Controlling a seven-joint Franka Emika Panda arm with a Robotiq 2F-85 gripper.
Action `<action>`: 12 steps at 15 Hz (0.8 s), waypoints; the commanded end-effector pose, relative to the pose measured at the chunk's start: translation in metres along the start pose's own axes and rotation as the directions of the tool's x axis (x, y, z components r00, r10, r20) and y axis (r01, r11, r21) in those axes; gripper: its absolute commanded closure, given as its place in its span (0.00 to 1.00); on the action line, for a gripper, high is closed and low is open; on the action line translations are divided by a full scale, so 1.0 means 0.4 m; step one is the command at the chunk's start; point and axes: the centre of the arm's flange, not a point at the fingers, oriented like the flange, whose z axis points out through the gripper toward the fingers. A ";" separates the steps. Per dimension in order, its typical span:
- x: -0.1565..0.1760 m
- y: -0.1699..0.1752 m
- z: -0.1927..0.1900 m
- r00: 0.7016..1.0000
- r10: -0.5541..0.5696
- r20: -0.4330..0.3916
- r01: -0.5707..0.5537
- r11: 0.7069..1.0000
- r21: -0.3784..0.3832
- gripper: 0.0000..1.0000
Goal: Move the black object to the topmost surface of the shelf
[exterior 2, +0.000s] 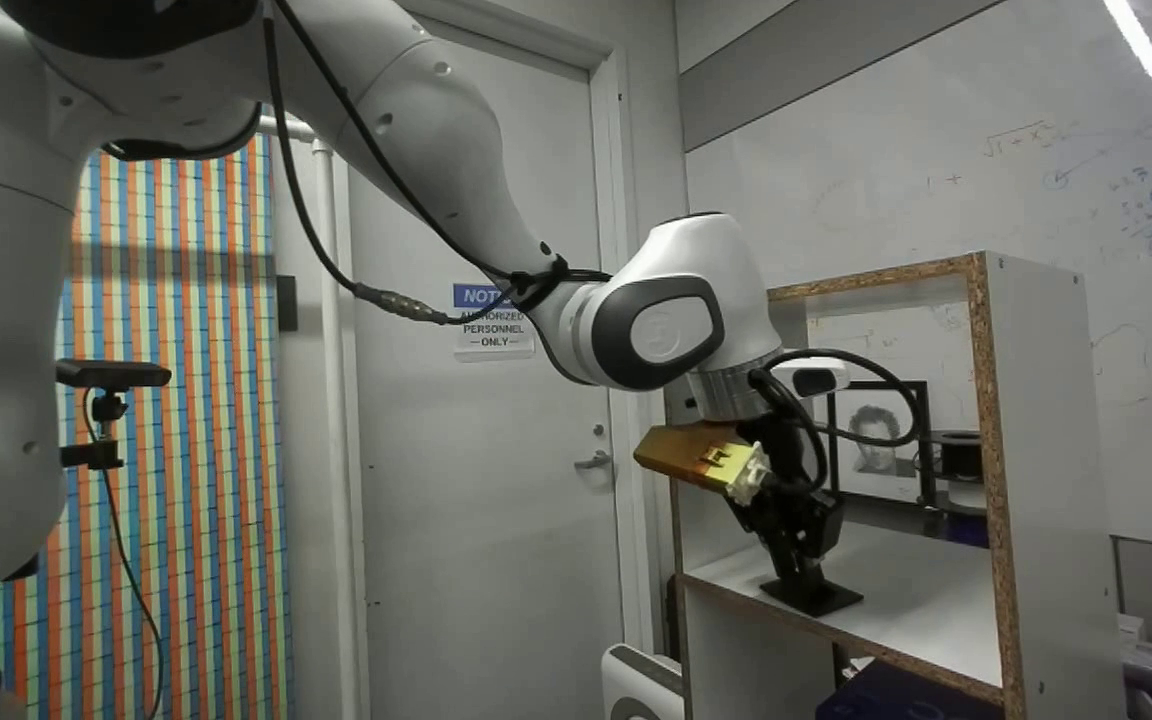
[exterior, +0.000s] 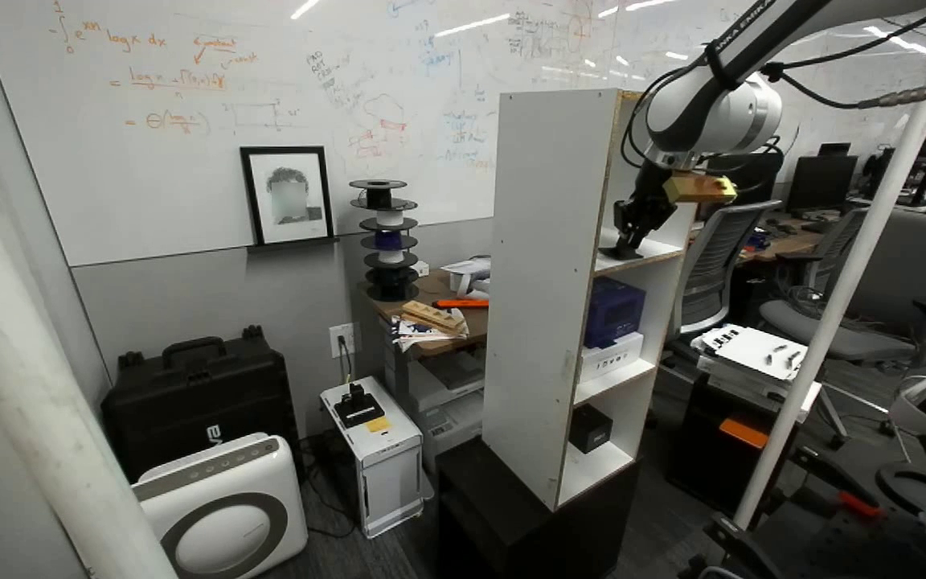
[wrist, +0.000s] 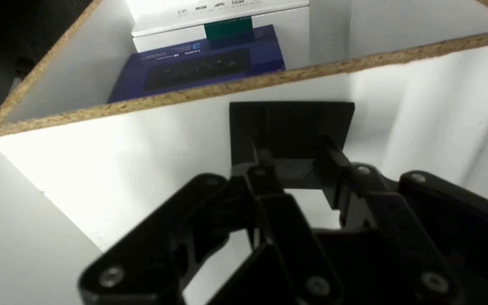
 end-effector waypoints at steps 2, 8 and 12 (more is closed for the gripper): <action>-0.158 0.003 -0.115 0.999 0.022 0.030 -0.023 0.999 0.028 0.85; -0.293 0.020 -0.337 0.999 0.040 -0.031 -0.041 0.999 -0.033 0.85; -0.315 0.038 -0.536 0.981 0.080 -0.177 -0.089 0.995 -0.043 0.85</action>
